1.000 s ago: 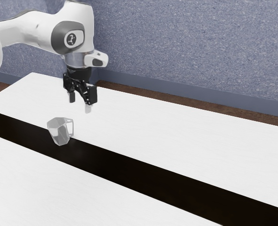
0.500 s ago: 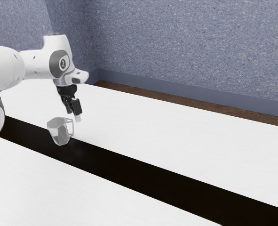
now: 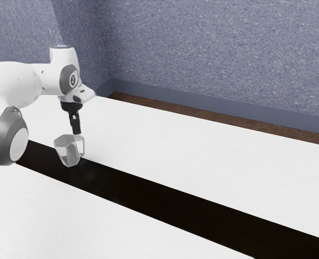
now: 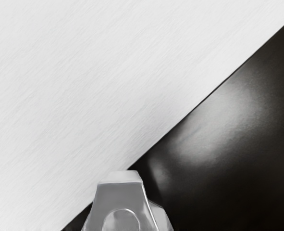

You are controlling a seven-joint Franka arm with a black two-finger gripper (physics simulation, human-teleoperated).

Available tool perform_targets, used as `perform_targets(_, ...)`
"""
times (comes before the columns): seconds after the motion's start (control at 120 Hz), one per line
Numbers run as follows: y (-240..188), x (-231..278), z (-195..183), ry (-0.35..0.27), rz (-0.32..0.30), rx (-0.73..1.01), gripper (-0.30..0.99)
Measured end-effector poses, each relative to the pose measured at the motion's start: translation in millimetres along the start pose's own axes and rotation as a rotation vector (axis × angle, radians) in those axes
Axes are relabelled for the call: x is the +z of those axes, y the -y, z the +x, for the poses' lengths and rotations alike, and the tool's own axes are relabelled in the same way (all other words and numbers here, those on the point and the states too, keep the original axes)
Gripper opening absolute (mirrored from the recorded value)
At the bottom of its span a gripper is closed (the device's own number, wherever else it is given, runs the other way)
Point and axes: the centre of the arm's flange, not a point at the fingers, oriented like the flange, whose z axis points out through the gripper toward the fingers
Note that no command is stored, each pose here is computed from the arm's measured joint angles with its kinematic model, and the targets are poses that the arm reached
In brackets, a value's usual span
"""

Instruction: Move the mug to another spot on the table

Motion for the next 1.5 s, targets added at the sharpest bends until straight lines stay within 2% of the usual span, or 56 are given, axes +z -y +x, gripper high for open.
perform_targets(0.283,11,16,-5,-0.003,-0.012,0.092,0.69)
perform_targets(0.817,18,33,8,-0.069,0.0,0.243,0.69)
perform_targets(1.5,24,65,1,-0.089,-0.024,0.293,0.69)
